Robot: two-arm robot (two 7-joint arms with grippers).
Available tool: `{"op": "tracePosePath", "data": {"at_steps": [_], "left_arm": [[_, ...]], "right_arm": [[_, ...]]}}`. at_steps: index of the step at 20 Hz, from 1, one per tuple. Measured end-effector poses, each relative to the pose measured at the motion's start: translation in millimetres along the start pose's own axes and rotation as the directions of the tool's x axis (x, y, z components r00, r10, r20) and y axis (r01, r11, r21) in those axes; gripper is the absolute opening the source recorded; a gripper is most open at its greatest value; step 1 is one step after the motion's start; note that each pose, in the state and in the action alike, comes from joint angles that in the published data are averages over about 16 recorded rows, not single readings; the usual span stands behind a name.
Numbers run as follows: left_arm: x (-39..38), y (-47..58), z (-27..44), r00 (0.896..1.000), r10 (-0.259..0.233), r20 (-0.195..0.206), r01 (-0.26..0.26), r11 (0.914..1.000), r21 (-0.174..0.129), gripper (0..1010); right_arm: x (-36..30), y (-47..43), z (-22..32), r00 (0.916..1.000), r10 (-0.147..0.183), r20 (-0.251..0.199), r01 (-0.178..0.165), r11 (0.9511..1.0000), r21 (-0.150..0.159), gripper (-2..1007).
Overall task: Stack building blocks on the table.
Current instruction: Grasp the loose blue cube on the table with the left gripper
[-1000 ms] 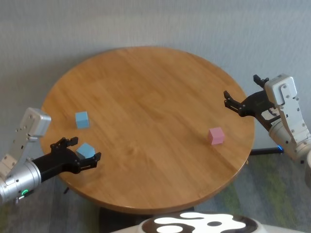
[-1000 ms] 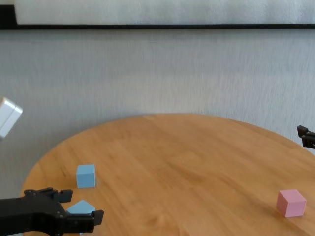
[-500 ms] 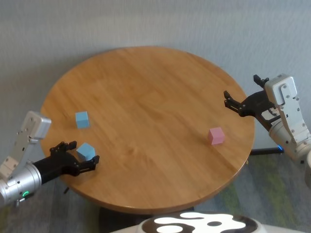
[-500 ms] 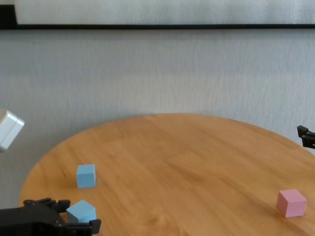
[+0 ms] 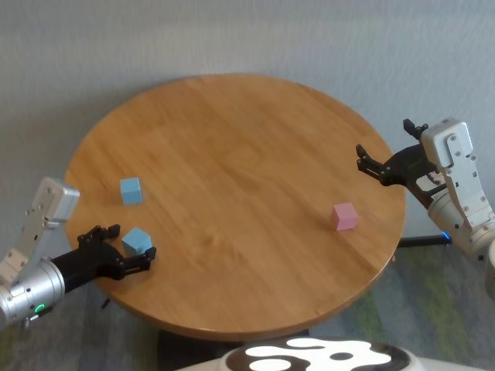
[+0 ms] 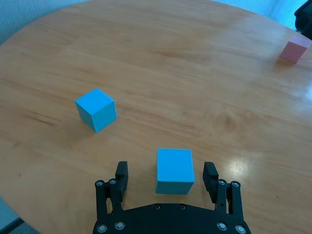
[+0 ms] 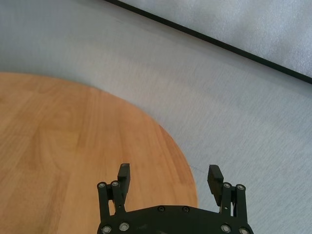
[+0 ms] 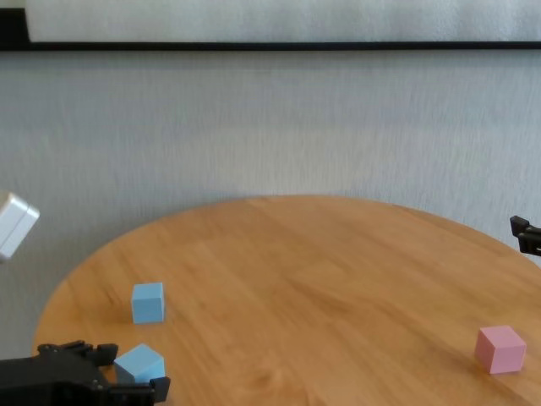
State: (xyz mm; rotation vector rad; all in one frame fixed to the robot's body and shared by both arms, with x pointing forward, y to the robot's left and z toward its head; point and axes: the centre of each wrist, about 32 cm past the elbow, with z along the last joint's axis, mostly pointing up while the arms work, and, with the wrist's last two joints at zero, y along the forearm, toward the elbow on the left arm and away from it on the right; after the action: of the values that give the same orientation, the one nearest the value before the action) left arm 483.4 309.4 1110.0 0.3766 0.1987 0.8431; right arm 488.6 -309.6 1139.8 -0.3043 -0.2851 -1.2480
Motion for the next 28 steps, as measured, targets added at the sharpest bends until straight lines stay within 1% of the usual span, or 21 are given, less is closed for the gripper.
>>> {"op": "tracePosePath", "data": {"at_steps": [10, 16, 22, 28], "left_arm": [[2.7, 1.5, 0.0, 1.000, 0.007, 0.006, -0.007, 0.9999, 0.014, 999], [3.0, 1.8, 0.2, 1.000, 0.008, 0.007, -0.008, 0.9998, 0.016, 957], [2.8, 1.8, 0.3, 1.000, 0.006, 0.005, -0.006, 0.9999, 0.015, 840], [2.6, 1.6, 0.3, 1.000, 0.004, 0.004, -0.004, 0.9999, 0.014, 648]], "right_arm": [[0.0, 0.0, 0.0, 1.0000, 0.000, 0.000, 0.000, 1.0000, 0.000, 1005], [0.0, 0.0, 0.0, 1.0000, 0.000, 0.000, 0.000, 1.0000, 0.000, 1005], [0.0, 0.0, 0.0, 1.0000, 0.000, 0.000, 0.000, 1.0000, 0.000, 1005], [0.0, 0.0, 0.0, 1.0000, 0.000, 0.000, 0.000, 1.0000, 0.000, 1005]]}}
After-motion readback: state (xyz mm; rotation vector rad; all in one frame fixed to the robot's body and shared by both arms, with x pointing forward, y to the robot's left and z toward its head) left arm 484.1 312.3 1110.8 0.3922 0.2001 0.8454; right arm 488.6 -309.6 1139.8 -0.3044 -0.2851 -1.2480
